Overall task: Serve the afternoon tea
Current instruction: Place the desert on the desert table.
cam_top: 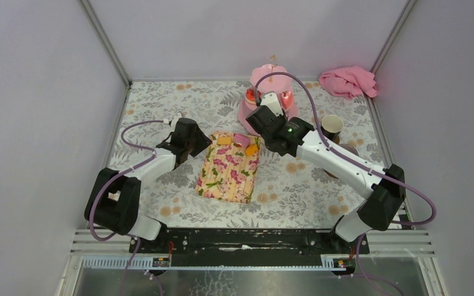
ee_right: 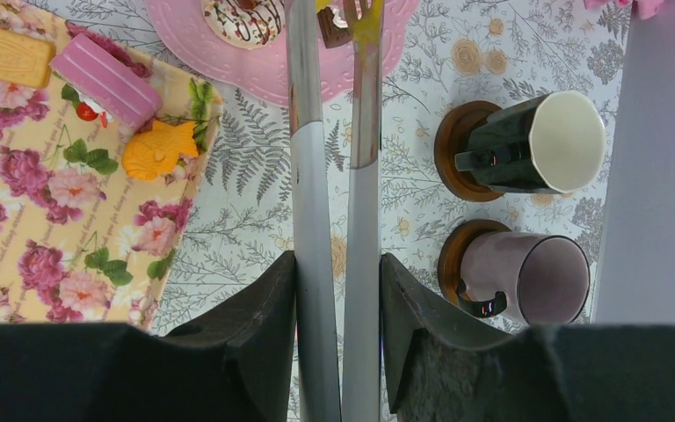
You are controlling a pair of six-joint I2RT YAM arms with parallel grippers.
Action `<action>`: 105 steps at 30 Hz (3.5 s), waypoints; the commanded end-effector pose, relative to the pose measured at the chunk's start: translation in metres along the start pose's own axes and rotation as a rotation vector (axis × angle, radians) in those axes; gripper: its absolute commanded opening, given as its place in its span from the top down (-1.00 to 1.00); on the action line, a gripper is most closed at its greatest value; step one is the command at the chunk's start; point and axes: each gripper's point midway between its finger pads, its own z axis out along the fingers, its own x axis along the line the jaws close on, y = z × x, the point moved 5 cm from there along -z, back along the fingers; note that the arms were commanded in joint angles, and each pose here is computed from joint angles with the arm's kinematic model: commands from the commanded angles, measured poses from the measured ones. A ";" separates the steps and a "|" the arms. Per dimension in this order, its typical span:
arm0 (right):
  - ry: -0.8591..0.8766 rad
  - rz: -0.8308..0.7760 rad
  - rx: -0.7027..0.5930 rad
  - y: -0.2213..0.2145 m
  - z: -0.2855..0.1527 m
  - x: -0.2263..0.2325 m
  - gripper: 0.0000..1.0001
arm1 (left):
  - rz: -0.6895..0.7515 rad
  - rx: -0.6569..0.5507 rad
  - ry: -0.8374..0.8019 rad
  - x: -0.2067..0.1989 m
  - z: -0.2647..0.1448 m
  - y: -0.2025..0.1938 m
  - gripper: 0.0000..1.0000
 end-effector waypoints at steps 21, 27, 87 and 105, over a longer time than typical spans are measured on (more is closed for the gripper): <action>-0.024 0.054 -0.044 0.027 0.006 -0.004 0.54 | -0.001 -0.003 -0.029 -0.004 0.005 0.000 0.00; -0.033 0.061 -0.047 0.028 0.006 -0.005 0.32 | -0.002 0.000 -0.031 -0.004 0.005 0.000 0.00; 0.073 0.118 -0.127 0.007 -0.052 -0.030 0.24 | 0.050 0.011 -0.002 -0.015 0.012 0.010 0.00; 0.133 0.148 -0.133 -0.009 -0.076 -0.023 0.28 | 0.062 0.007 -0.026 -0.025 0.011 0.014 0.00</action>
